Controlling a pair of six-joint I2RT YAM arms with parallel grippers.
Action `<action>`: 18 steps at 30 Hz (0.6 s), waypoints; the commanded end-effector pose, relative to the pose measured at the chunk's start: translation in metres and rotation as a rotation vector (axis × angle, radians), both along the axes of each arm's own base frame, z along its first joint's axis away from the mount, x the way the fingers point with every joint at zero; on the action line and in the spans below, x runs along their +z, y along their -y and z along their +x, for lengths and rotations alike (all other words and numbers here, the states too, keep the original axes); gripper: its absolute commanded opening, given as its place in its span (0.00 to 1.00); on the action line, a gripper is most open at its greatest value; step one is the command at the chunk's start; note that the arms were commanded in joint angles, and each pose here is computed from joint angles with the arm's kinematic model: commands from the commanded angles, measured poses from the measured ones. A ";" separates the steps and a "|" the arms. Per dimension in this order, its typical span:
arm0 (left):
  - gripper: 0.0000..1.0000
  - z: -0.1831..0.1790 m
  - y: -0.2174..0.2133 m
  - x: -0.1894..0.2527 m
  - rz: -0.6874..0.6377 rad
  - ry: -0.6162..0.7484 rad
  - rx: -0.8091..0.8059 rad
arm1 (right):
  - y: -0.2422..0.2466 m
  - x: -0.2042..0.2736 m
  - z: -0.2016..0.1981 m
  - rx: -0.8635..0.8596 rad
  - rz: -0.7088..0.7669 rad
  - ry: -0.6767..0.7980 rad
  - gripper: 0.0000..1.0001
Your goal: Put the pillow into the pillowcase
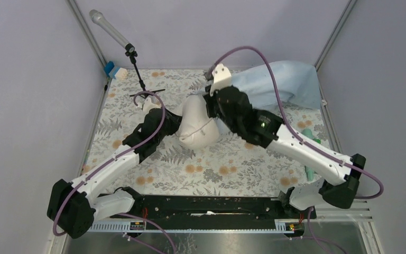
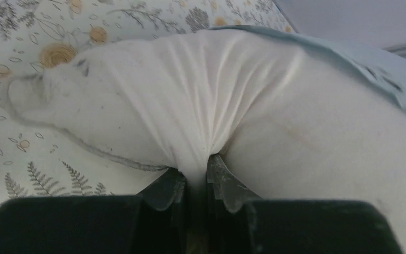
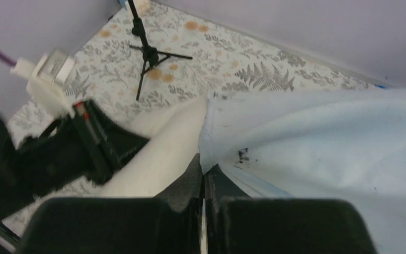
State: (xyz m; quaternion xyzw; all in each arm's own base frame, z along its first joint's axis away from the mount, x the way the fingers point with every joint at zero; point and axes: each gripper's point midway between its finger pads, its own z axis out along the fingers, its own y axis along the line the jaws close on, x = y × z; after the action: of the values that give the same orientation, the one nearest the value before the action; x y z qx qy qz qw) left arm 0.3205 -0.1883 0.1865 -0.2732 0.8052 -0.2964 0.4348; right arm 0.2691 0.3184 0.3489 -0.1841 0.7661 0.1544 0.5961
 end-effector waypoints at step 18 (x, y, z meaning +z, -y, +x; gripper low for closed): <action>0.99 -0.082 -0.044 0.161 0.185 0.335 -0.191 | -0.089 -0.038 0.174 0.188 0.286 -0.349 0.00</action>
State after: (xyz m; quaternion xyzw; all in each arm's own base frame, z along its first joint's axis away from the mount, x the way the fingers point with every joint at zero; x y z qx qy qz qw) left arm 0.2562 -0.1607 0.3198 -0.1363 0.7810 -0.3154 0.5216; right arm 0.4498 0.3850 0.2548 -0.1429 0.8452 0.2719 0.4374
